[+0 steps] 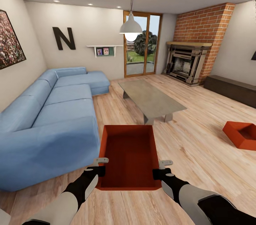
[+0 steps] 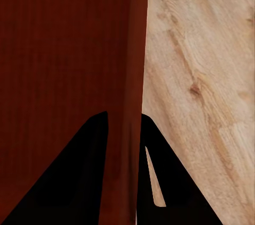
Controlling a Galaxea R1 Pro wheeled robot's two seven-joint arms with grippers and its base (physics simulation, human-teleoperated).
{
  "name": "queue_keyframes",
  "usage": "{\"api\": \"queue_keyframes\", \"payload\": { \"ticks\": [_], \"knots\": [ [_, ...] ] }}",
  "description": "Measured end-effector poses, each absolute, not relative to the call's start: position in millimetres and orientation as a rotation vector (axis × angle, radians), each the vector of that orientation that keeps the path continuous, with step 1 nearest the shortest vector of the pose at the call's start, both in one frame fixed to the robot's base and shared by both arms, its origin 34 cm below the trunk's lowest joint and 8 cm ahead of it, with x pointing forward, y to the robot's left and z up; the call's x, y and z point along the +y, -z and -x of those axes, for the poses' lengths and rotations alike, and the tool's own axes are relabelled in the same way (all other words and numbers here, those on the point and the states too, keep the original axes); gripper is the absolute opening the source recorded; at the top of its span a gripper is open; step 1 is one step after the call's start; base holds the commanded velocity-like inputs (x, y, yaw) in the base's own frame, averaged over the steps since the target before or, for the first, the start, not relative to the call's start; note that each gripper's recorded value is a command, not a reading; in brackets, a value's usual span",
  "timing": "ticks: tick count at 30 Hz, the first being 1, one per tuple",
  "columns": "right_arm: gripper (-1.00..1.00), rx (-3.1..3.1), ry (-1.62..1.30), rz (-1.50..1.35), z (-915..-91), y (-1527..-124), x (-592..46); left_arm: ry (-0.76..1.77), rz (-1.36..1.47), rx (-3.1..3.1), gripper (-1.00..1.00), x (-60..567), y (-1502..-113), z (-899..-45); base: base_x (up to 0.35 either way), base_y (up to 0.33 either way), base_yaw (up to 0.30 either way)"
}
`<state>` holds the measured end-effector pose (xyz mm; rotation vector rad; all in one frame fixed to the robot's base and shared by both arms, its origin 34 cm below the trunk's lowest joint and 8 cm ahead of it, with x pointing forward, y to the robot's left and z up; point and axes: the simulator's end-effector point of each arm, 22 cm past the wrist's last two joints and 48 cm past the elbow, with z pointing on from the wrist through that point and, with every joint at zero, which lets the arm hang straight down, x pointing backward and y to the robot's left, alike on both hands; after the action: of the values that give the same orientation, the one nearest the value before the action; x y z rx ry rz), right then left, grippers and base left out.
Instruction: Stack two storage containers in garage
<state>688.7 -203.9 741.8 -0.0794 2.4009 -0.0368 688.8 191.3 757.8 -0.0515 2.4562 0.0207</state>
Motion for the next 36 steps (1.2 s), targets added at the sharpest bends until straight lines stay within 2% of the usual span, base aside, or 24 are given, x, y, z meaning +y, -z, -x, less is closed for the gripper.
{"api": "queue_keyframes", "payload": {
  "ticks": [36],
  "knots": [
    [-1.00, 2.345, 0.038, 0.078, -699.5, -773.3, -204.3, -0.018, 0.052, 2.401, -1.00, 190.9, -789.2, -698.6, 0.000, 0.000, 0.000]
  ]
}}
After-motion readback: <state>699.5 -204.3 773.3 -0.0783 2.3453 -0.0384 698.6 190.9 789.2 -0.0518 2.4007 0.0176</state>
